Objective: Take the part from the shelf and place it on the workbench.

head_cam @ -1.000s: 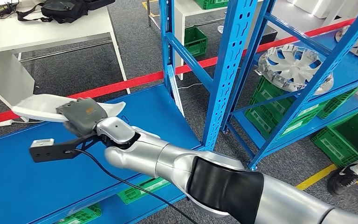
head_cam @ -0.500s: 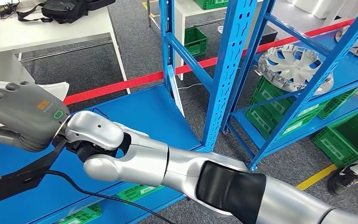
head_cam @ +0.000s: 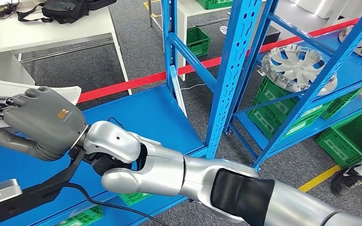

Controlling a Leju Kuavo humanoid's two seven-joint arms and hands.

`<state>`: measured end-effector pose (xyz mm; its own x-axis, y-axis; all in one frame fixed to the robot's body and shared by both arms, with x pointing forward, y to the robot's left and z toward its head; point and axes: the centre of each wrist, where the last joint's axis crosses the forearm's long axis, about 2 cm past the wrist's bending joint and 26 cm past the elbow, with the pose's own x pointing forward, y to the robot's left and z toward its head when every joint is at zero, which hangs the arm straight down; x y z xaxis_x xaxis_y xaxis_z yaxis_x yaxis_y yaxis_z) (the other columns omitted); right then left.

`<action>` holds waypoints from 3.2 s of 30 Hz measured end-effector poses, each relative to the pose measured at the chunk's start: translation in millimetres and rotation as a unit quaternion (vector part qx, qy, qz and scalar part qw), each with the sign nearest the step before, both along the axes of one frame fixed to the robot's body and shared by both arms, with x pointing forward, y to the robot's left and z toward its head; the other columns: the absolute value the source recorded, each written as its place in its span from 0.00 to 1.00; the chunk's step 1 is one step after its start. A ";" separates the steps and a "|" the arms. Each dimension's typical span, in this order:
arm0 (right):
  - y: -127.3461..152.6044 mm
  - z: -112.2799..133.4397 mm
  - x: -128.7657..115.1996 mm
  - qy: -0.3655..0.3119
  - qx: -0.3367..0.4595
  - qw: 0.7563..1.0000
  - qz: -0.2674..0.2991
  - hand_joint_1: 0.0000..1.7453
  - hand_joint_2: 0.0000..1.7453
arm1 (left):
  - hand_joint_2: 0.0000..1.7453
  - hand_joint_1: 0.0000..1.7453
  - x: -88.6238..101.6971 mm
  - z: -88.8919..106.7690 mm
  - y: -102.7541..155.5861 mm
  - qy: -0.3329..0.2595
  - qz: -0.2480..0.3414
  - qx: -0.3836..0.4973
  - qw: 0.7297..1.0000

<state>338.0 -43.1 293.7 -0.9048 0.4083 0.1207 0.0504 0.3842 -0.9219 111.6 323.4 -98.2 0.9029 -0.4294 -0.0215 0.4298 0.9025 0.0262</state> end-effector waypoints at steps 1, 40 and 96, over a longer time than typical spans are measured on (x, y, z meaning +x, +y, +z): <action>-0.2 -0.4 -0.3 0.001 -0.002 1.000 -0.004 1.00 1.00 | 1.00 0.00 0.0 0.1 1.1 -0.001 0.000 0.001 1.000; 3.8 -6.6 -5.6 0.018 -0.027 0.999 0.026 1.00 1.00 | 1.00 0.00 -12.5 -2.5 6.5 -0.006 0.051 -0.013 0.999; -13.4 -34.2 17.7 0.035 -0.059 0.997 -0.023 1.00 1.00 | 1.00 0.00 -6.2 -1.7 -3.4 0.003 0.042 -0.015 0.999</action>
<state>355.8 -56.5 259.4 -0.8758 0.4642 0.1326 -0.0013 0.2724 -0.9622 105.5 320.0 -99.9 0.9358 -0.3523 -0.0147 0.3523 0.9359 -0.0038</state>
